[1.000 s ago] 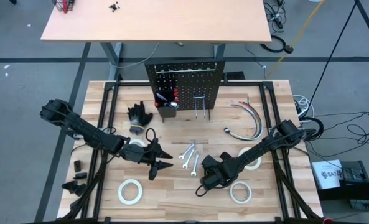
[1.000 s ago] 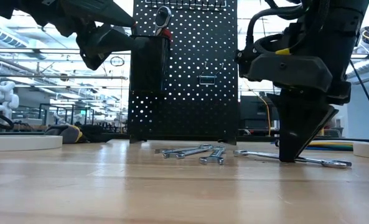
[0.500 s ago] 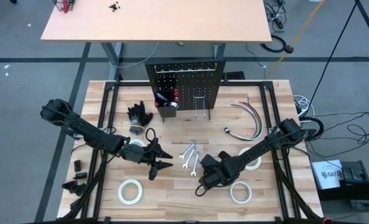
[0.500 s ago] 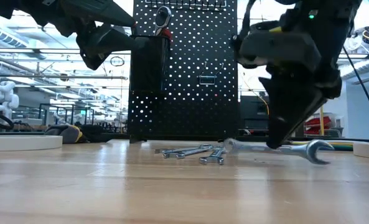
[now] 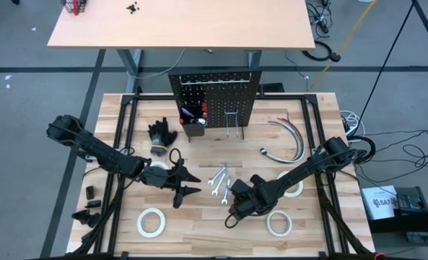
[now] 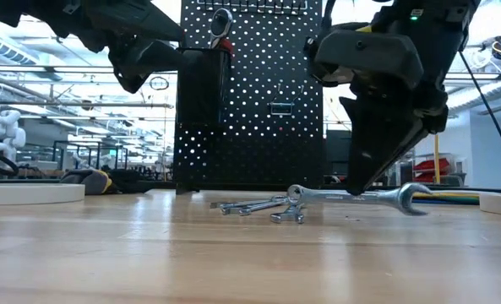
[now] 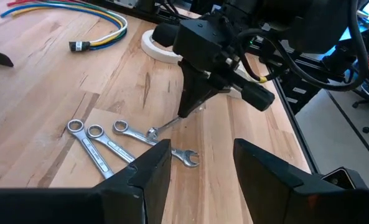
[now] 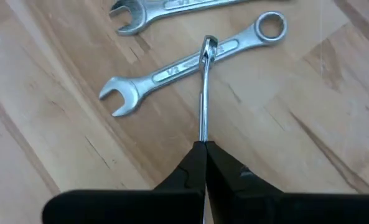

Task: Hang tools onto peg board
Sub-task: Hang the wrench on the peg board

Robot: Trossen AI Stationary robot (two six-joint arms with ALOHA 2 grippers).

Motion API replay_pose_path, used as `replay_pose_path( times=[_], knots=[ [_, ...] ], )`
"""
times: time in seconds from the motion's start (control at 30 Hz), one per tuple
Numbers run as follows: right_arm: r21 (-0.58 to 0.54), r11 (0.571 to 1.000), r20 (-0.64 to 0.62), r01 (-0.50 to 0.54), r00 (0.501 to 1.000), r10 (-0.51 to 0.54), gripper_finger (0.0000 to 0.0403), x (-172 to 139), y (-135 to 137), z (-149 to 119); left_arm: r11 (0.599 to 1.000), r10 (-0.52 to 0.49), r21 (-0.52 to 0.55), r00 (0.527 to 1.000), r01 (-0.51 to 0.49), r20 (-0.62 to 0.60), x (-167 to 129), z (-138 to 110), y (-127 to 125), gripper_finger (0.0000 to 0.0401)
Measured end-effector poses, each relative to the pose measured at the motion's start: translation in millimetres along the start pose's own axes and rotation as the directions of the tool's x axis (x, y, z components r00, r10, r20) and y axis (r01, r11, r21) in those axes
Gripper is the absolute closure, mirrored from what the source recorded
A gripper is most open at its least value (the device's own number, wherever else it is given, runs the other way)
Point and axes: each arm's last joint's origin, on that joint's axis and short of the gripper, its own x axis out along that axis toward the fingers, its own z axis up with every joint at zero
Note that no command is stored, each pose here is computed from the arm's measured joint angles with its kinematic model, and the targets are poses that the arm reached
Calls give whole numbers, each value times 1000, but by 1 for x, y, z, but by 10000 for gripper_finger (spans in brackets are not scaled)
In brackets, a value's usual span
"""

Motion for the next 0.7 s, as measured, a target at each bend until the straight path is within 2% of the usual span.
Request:
replay_pose_path(
  times=[0.7],
  knots=[
    [-10, 1000, 3, 3, 1000, -3, 402, 7, 2, -1, 1000, 9, -1, 1000, -9, 3, 1, 1, 2, 225]
  ],
)
